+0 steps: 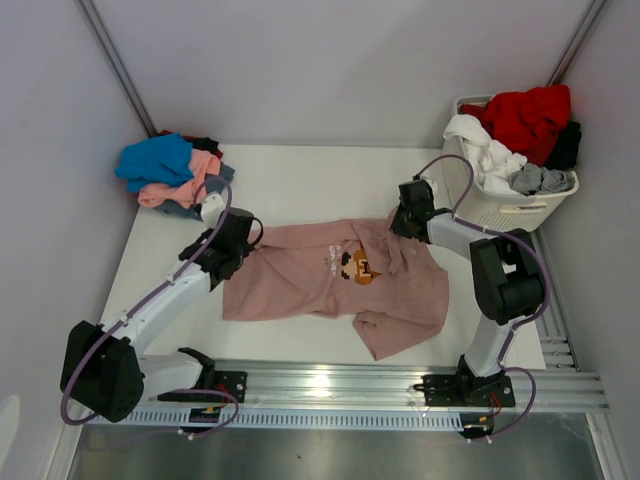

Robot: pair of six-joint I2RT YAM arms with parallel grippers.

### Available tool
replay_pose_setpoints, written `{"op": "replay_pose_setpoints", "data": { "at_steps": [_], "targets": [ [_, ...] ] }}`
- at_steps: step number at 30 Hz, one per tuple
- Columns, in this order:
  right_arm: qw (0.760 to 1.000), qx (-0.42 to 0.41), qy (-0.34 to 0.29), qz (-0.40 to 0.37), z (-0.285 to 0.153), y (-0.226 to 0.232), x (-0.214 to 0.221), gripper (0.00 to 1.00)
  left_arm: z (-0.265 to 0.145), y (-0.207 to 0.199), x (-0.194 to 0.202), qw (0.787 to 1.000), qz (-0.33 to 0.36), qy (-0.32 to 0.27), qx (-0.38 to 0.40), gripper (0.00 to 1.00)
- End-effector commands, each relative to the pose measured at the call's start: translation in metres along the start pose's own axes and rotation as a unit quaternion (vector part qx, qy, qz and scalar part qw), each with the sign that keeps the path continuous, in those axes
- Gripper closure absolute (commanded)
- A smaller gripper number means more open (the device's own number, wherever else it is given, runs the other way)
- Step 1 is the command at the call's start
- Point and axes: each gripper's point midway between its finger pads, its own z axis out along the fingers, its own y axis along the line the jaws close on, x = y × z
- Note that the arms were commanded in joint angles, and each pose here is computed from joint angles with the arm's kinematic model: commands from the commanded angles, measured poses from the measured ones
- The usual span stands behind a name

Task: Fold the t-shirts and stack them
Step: Flatten out the tshirt

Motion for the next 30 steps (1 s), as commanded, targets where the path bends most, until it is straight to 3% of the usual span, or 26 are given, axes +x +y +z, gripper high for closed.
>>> {"op": "replay_pose_setpoints", "data": {
  "at_steps": [1, 8, 13, 20, 22, 30],
  "targets": [
    [0.999, -0.016, -0.038, -0.005, -0.011, 0.012, -0.029, 1.0, 0.0, -0.008, -0.007, 1.0, -0.004, -0.01, 0.013, 0.99],
    [0.995, 0.03, -0.087, -0.039, -0.035, 0.004, -0.069, 1.0, -0.006, 0.0, -0.023, 0.999, 0.008, -0.031, -0.012, 0.99],
    [0.981, 0.096, -0.168, -0.017, -0.081, -0.027, -0.129, 1.0, -0.021, 0.017, -0.075, 0.994, 0.0, -0.097, -0.047, 0.99],
    [0.92, 0.223, -0.305, 0.102, -0.183, -0.128, -0.194, 1.0, -0.054, 0.092, -0.174, 0.972, -0.118, -0.186, -0.076, 1.0],
    [0.899, 0.215, -0.354, 0.142, -0.222, -0.137, -0.209, 1.0, -0.061, 0.103, -0.188, 0.97, -0.095, -0.196, -0.11, 1.0],
    [0.896, 0.13, -0.403, 0.134, -0.264, -0.11, -0.231, 1.0, -0.066, 0.09, -0.2, 0.973, -0.079, -0.205, -0.077, 1.0]
  ]
}}
